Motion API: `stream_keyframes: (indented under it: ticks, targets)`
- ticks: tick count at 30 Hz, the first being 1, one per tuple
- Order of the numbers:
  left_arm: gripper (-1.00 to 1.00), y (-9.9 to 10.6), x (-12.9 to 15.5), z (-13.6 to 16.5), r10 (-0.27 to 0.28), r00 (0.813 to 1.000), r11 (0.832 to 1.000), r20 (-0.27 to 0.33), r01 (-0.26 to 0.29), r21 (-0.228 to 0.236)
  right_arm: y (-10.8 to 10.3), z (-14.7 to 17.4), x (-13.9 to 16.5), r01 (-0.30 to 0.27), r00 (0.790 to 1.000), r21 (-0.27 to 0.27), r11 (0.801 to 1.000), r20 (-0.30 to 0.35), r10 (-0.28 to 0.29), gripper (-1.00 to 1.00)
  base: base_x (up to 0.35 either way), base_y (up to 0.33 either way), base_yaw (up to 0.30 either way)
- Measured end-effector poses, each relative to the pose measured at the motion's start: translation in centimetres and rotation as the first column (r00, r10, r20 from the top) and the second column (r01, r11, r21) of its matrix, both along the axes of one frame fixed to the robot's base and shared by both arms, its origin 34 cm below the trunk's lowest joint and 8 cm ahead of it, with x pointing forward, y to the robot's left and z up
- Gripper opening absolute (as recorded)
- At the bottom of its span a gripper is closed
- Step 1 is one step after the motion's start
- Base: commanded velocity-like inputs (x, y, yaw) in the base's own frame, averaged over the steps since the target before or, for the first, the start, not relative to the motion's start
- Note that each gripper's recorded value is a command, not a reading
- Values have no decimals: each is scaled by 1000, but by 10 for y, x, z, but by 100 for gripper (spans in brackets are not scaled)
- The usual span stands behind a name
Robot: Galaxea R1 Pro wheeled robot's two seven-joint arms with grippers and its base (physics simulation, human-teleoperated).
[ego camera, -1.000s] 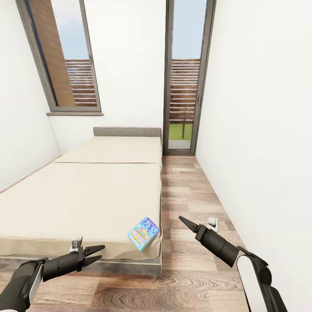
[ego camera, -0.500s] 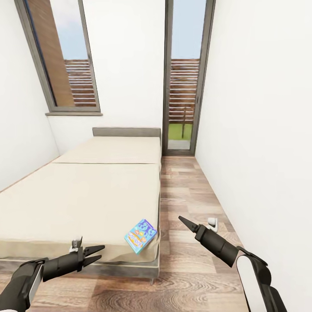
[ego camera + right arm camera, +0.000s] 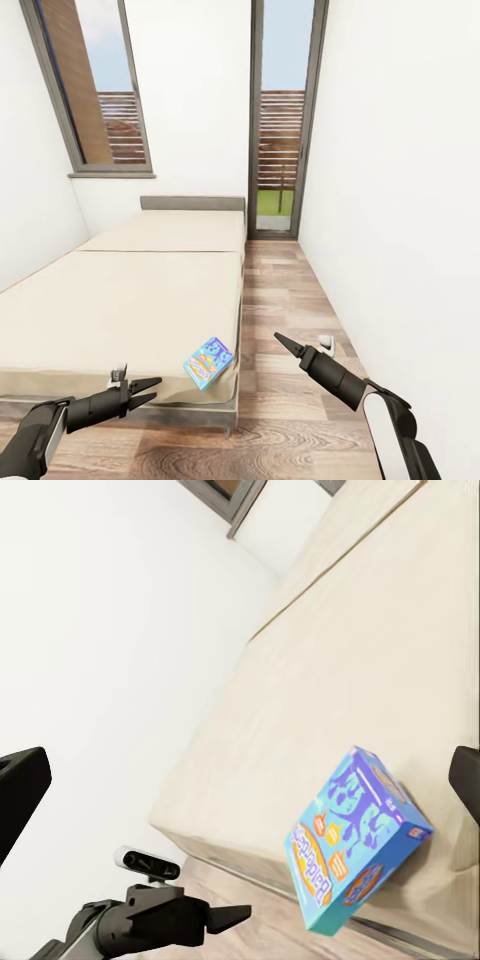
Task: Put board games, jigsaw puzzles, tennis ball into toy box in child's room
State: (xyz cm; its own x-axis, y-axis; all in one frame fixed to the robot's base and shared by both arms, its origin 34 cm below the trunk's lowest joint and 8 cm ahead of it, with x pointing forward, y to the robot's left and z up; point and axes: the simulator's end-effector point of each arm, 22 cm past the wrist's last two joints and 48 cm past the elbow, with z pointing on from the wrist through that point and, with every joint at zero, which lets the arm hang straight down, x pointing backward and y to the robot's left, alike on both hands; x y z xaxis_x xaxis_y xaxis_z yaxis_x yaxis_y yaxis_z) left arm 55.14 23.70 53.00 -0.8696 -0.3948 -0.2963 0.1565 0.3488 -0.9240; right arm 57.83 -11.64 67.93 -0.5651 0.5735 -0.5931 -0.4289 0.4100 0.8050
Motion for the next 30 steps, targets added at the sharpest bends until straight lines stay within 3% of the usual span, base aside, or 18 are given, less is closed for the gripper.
stream_keyframes:
  ticks: [30]
  targets:
    - [100, 1, 0, 1, 1, 1000, 1000, 2, -1, -3, 5, 1, -1, -10, 1000, 5, 1000, -1, 10, 100, 27, -55, 0]
